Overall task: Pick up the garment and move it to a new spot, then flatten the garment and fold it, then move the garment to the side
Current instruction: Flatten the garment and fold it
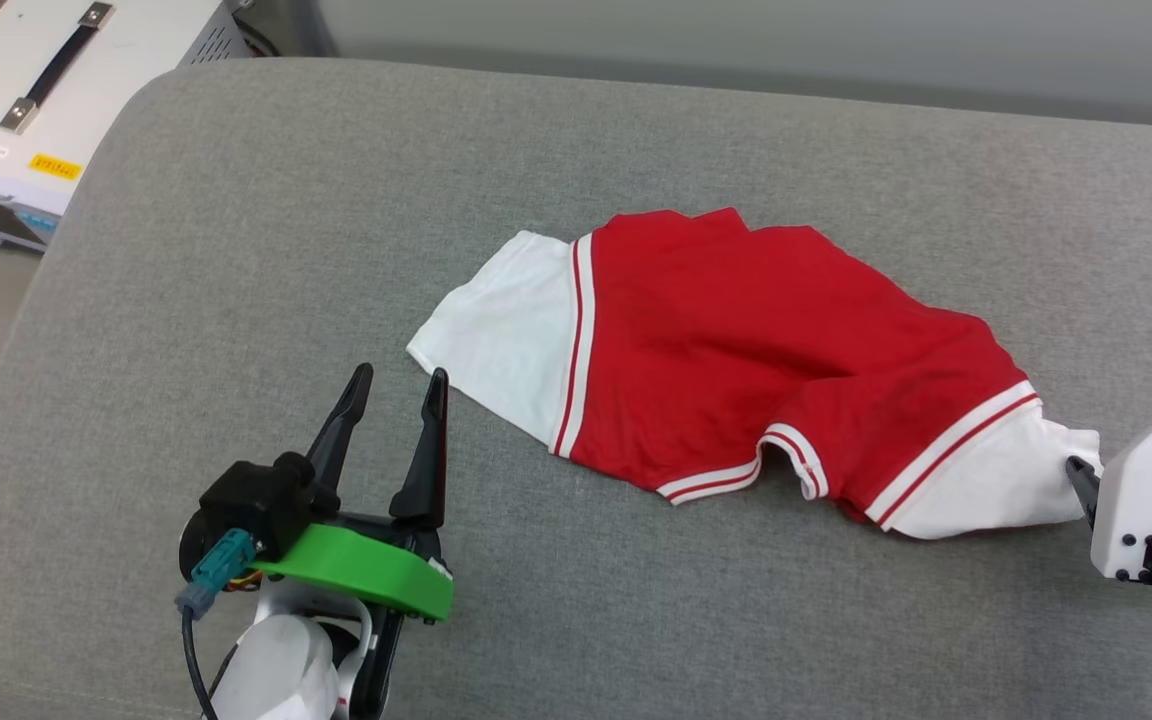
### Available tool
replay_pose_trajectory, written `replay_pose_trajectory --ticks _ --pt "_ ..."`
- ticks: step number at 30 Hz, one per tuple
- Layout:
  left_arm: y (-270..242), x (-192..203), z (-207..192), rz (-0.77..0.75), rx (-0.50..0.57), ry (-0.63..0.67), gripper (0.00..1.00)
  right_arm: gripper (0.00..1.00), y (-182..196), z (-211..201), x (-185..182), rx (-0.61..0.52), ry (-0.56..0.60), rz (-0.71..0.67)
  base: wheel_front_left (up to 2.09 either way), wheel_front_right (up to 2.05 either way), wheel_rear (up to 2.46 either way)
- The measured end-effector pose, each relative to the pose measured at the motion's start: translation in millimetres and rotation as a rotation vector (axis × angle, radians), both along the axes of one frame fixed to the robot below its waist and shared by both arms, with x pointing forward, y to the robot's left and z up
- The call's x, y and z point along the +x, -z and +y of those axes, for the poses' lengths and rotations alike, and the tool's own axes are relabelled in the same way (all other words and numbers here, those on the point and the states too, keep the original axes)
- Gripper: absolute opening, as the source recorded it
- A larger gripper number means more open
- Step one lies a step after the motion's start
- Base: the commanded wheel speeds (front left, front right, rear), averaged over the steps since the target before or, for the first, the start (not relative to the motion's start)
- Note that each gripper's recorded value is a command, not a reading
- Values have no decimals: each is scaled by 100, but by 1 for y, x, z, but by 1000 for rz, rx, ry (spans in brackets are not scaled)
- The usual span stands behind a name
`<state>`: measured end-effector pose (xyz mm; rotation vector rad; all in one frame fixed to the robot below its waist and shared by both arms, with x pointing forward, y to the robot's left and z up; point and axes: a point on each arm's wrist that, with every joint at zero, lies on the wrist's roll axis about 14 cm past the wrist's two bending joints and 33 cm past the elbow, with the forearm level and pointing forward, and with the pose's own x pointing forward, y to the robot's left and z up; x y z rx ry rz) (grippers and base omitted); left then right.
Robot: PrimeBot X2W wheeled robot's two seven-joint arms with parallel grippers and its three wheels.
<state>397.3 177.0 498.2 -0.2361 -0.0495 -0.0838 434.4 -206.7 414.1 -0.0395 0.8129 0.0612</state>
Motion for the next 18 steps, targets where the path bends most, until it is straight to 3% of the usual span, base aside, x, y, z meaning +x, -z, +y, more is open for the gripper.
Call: replay_pose_trajectory --ticks 10,11,12,18 --pt "16 3 14 45 14 -41 100 100 46 14 2 15 -21 139 0 0 0" --pt "17 3 15 48 14 -43 100 58 48 15 1 17 -23 147 0 0 0" --pt "19 3 16 52 14 -46 100 0 50 15 1 15 -30 152 0 0 0" --pt "11 2 17 30 8 -52 100 0 35 12 -1 -12 -61 83 0 0 0"
